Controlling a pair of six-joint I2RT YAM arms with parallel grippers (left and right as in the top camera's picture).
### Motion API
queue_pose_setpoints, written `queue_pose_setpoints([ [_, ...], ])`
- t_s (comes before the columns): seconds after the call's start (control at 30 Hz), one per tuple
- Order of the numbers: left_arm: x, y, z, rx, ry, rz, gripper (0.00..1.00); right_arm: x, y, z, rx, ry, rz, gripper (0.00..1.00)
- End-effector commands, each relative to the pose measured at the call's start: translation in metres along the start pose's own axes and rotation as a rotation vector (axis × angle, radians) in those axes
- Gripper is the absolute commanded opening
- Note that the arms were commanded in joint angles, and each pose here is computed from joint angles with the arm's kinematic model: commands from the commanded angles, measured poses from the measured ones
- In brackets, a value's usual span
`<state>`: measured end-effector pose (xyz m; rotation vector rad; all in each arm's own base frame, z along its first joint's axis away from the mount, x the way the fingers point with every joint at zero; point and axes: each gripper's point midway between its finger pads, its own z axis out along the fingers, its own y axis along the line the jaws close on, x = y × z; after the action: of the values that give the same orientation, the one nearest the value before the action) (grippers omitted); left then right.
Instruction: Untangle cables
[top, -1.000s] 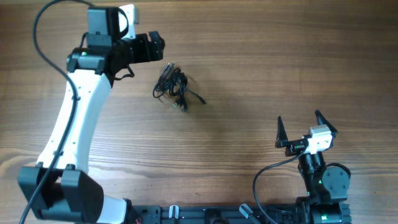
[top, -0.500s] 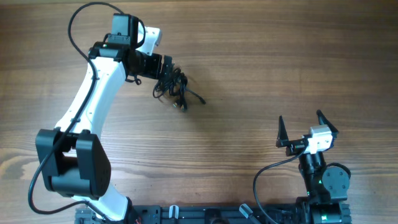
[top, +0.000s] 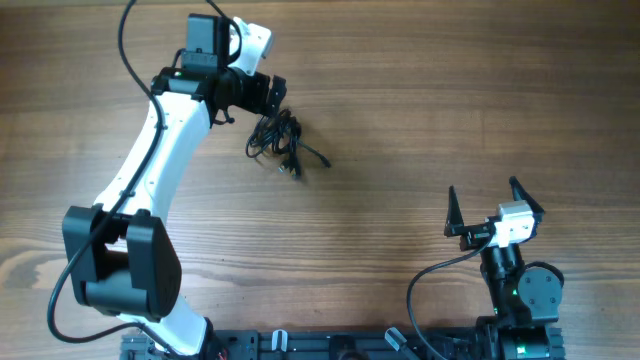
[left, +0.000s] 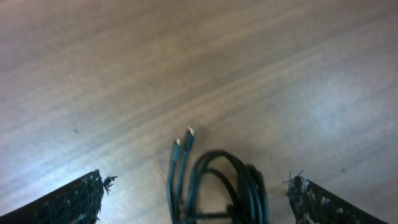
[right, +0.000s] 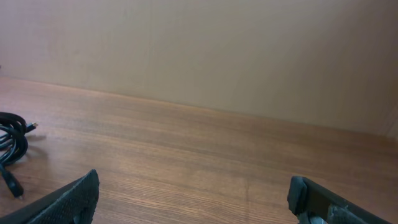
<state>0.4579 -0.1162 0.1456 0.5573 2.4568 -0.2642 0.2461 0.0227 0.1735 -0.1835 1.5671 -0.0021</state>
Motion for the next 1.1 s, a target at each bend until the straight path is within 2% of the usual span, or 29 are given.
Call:
queue_pose_setpoints([
  [0.0, 0.019, 0.002, 0.020, 0.013, 0.080, -0.010, 0.99, -0.001, -0.003, 0.000, 0.018, -0.004, -0.013, 1.00],
  [0.07, 0.025, 0.002, 0.028, 0.019, 0.102, -0.015, 0.99, -0.001, -0.003, 0.000, 0.018, -0.005, -0.013, 1.00],
  [0.3, 0.032, 0.004, 0.045, 0.025, 0.122, -0.020, 0.75, -0.001, -0.003, 0.000, 0.018, -0.004, -0.013, 1.00],
  [0.4, 0.021, -0.006, 0.047, 0.054, 0.078, 0.000, 0.71, -0.001, -0.003, 0.000, 0.018, -0.004, -0.014, 1.00],
  [0.43, 0.017, -0.013, 0.048, 0.073, 0.065, 0.011, 0.61, -0.001, -0.003, 0.000, 0.018, -0.005, -0.013, 1.00],
  [0.5, 0.015, -0.019, 0.049, 0.072, 0.063, 0.026, 0.55, -0.001, -0.003, 0.000, 0.018, -0.004, -0.013, 1.00],
  [0.73, 0.013, -0.038, 0.052, 0.044, 0.074, 0.080, 0.60, -0.001, -0.003, 0.000, 0.018, -0.004, -0.013, 1.00],
  [0.77, 0.013, -0.038, 0.053, 0.024, 0.080, 0.088, 0.61, -0.001, -0.003, 0.000, 0.018, -0.005, -0.013, 1.00],
  [0.83, 0.015, -0.037, 0.054, -0.003, 0.089, 0.097, 0.71, -0.001, -0.003, 0.000, 0.018, -0.004, -0.013, 1.00],
  [0.97, 0.016, -0.040, 0.054, -0.003, 0.095, 0.103, 0.80, -0.001, -0.003, 0.000, 0.018, -0.005, -0.013, 1.00],
  [1.07, 0.018, -0.037, 0.054, -0.016, 0.104, 0.107, 0.81, -0.001, -0.003, 0.000, 0.019, -0.005, -0.013, 1.00],
])
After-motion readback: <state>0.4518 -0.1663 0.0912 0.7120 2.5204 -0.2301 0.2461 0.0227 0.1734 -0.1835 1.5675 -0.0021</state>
